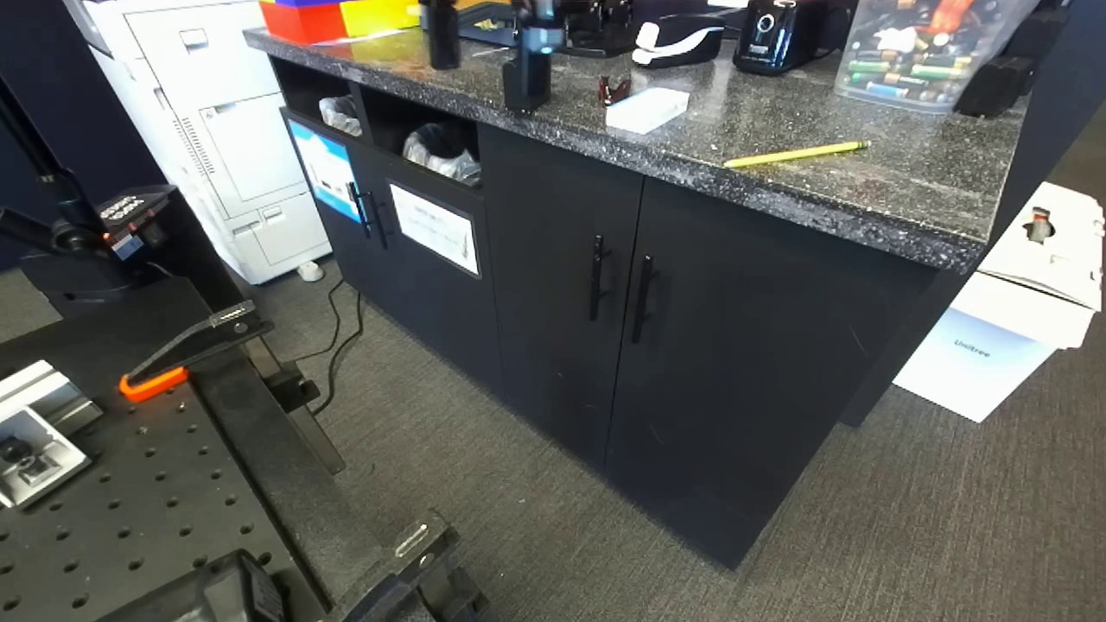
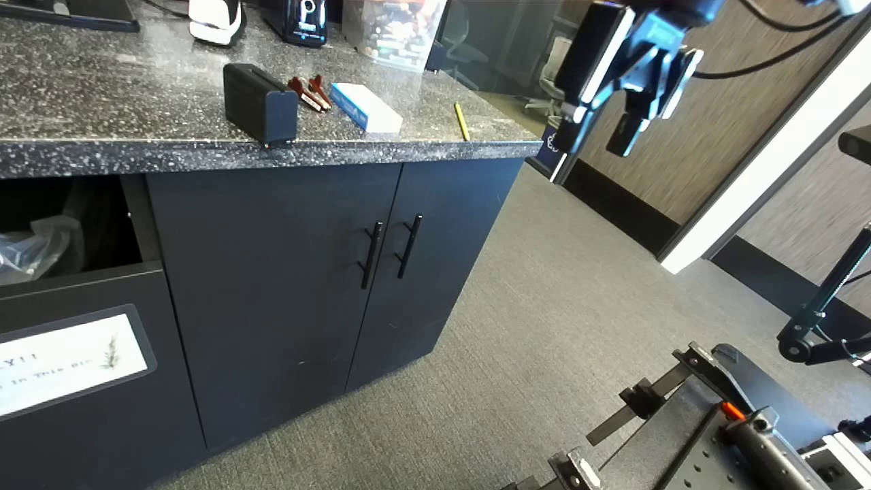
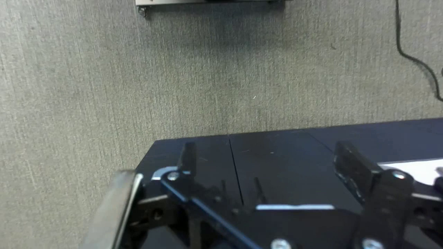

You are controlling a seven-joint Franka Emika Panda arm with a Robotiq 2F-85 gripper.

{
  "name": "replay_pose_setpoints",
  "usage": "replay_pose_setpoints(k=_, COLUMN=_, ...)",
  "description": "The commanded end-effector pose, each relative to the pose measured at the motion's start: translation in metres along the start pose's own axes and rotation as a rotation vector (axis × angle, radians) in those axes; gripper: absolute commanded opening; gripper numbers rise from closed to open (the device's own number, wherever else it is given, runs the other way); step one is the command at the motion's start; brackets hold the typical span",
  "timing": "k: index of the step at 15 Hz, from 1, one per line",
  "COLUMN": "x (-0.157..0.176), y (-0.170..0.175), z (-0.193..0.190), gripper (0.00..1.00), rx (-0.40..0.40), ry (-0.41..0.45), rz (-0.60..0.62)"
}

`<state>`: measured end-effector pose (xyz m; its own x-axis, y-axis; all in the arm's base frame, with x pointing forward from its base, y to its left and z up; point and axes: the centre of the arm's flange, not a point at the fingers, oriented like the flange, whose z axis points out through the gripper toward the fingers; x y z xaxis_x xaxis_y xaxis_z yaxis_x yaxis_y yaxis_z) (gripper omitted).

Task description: Pick up the small box from the countertop and slightly move it to the right.

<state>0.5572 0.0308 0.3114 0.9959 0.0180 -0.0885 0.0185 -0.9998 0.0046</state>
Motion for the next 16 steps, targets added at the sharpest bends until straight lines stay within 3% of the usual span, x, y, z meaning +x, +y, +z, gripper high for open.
replay_pose_setpoints(k=1, x=0.093, y=0.016, z=0.015, gripper=1.00, rx=-0.028, ry=0.080, rz=0.000)
replay_pose_setpoints(k=8, x=0.213, y=-0.002, z=0.031, gripper=1.00, rx=-0.029, ry=0.225, rz=0.017)
replay_pose_setpoints(k=16, x=0.295, y=-0.053, z=0.037, gripper=1.00, rx=0.014, ry=0.312, rz=-0.011)
